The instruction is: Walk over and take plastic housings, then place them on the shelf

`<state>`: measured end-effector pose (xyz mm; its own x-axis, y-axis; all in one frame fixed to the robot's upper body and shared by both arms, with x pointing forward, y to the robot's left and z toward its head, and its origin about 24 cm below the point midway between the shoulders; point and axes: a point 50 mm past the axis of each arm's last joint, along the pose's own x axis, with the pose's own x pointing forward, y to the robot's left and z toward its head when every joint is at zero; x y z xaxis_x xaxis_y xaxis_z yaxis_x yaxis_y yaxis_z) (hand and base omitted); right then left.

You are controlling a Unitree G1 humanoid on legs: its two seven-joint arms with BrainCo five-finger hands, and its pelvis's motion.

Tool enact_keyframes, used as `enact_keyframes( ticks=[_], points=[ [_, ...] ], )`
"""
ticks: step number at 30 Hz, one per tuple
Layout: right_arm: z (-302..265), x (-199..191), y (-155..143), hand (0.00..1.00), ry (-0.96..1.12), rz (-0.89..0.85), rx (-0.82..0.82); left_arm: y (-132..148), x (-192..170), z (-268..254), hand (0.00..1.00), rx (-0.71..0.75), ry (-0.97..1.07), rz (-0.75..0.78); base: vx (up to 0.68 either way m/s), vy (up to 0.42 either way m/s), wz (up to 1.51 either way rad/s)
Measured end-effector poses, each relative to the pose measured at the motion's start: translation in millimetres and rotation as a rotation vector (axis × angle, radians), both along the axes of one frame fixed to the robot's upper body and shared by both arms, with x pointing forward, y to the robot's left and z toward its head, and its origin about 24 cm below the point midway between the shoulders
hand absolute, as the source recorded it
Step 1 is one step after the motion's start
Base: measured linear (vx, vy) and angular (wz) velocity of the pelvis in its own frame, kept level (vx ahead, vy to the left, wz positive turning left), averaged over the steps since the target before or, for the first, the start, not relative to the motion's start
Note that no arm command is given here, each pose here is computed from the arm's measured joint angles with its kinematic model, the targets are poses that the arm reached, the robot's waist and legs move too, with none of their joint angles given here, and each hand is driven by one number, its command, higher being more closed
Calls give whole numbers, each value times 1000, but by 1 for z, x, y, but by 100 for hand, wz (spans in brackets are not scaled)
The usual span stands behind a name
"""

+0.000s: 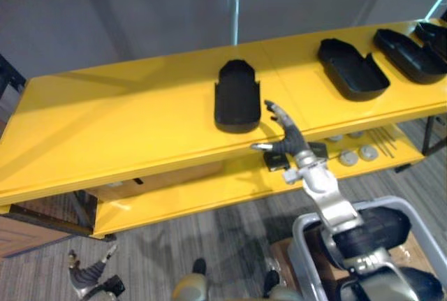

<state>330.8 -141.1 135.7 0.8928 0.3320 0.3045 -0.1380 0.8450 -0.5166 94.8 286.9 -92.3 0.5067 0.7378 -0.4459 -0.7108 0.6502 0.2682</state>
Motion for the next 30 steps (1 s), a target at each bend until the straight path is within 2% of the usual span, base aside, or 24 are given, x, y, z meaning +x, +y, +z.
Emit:
enact_keyframes(
  ticks=[12,17,22,30],
  points=[
    [26,4,33,0,-103,106,-37,-12,4,-10,0,-76,13,-53,17,-1,2],
    [22,9,33,0,-96,-9,-89,-16,4,-13,0,-97,15,-61,-2,0,1],
    [30,9,23,0,-183,-95,-41,-23,3,-17,0,-124,23,-61,0,0,0],
    [58,-20,51,0,-411,230,-35,-25,7,-18,0,-138,16,-81,1,-2,-3]
  ],
)
